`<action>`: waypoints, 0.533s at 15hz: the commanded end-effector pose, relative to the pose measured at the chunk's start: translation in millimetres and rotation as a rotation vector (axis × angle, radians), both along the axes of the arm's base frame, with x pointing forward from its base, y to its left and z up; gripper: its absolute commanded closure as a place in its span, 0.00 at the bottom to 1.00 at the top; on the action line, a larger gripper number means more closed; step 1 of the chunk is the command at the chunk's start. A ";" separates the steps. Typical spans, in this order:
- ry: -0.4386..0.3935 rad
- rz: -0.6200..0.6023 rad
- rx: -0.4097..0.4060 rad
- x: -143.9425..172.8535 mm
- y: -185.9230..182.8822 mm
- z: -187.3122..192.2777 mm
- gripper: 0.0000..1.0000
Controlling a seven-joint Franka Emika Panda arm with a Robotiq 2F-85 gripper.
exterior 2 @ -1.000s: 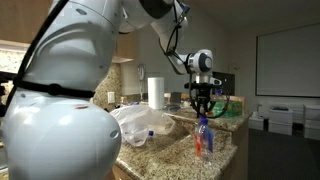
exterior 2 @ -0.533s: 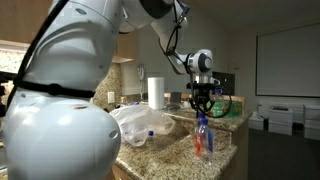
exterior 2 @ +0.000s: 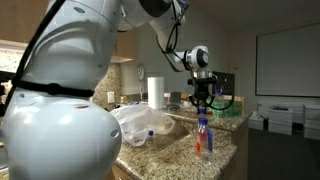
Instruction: Pick up the three bottles and put them in the plastic bag.
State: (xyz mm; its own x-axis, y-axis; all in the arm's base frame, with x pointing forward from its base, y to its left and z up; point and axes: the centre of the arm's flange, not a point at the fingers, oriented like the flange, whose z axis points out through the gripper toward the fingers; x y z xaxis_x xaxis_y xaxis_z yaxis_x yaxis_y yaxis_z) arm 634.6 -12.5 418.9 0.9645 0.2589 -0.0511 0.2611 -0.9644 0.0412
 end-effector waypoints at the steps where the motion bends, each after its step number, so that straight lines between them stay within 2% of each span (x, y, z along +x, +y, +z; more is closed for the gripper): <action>1: -0.001 0.077 -0.071 -25.6 46.3 75.2 0.90; 2: -0.016 0.051 -0.042 -6.8 29.1 43.1 0.66; 5: -0.018 0.087 -0.051 -23.2 52.0 78.3 0.66; 8: -0.008 0.077 -0.053 -23.1 45.7 73.1 0.66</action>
State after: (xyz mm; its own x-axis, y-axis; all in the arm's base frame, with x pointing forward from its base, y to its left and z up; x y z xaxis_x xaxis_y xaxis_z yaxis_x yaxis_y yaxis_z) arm 611.6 33.2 491.9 0.9422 0.3297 -0.0595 0.3341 -0.9379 0.0937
